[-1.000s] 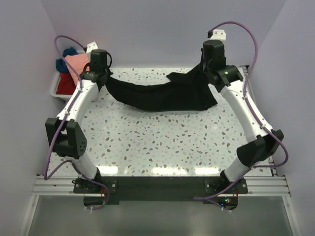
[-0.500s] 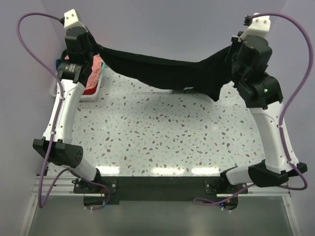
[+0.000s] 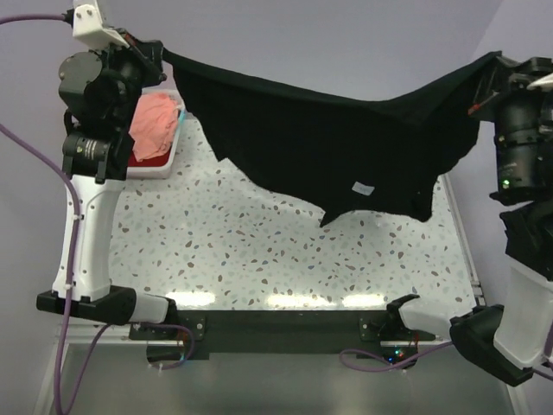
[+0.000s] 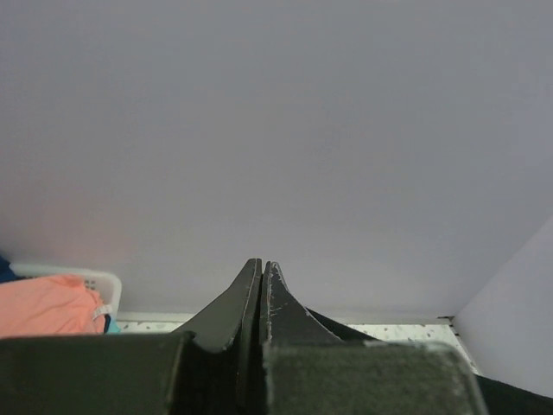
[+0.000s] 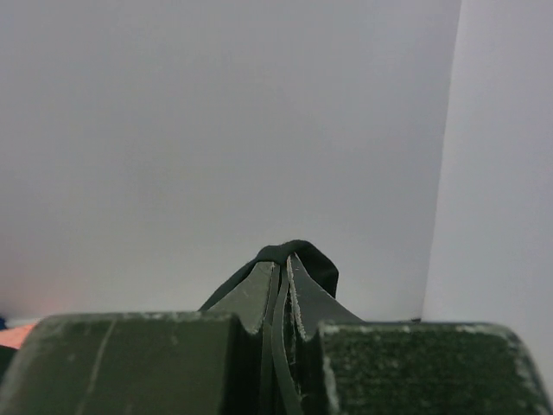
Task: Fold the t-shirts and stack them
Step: Flatten the tshirt out
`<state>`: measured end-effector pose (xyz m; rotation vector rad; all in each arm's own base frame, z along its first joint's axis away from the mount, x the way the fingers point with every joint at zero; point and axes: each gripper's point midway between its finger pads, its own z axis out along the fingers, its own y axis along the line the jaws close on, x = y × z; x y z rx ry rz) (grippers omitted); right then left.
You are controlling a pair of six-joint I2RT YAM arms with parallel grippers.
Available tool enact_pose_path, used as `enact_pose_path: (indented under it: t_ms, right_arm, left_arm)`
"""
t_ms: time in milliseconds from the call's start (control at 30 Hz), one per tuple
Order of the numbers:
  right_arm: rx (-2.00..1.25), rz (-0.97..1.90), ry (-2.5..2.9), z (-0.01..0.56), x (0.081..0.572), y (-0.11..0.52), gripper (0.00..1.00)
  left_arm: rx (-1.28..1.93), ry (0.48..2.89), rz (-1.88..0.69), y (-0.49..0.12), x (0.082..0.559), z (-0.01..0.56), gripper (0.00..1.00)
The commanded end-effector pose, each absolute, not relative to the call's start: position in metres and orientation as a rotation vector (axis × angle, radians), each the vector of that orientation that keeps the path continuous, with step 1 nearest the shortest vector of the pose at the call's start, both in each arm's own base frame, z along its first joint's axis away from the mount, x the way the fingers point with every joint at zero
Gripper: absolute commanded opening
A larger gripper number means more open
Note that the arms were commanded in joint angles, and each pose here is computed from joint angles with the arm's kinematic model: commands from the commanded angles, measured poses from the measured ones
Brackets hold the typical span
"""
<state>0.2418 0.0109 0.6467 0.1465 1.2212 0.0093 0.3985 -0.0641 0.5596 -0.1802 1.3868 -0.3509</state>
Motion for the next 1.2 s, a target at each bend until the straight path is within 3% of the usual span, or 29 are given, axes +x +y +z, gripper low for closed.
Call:
enact_pose_path:
  t_ms: [0,200,500,733,1167]
  right_arm:
    - [0.072,0.106,1.012,0.703,0.192,0.012,0.0]
    - [0.049,0.168,0.961,0.71,0.177,0.017,0.0]
    - [0.097,0.024,1.132,0.659,0.269,0.029,0.0]
    - [0.1,-0.016,1.166,0.652,0.307,0.04,0.0]
    - [0.098,0.034,1.105,0.674,0.282,0.036,0.0]
  left_arm:
    - [-0.017,1.197,-0.397,-0.076,0.35,0.62,0.0]
    - [-0.031,1.15,-0.379,-0.067,0.32,0.631,0.0]
    - [-0.203,1.275,-0.259,-0.043,0.373,0.571,0.0]
    - [-0.233,1.313,-0.209,-0.042,0.412,0.56,0.0]
    - [-0.228,1.249,-0.173,-0.036,0.415,0.596,0.0]
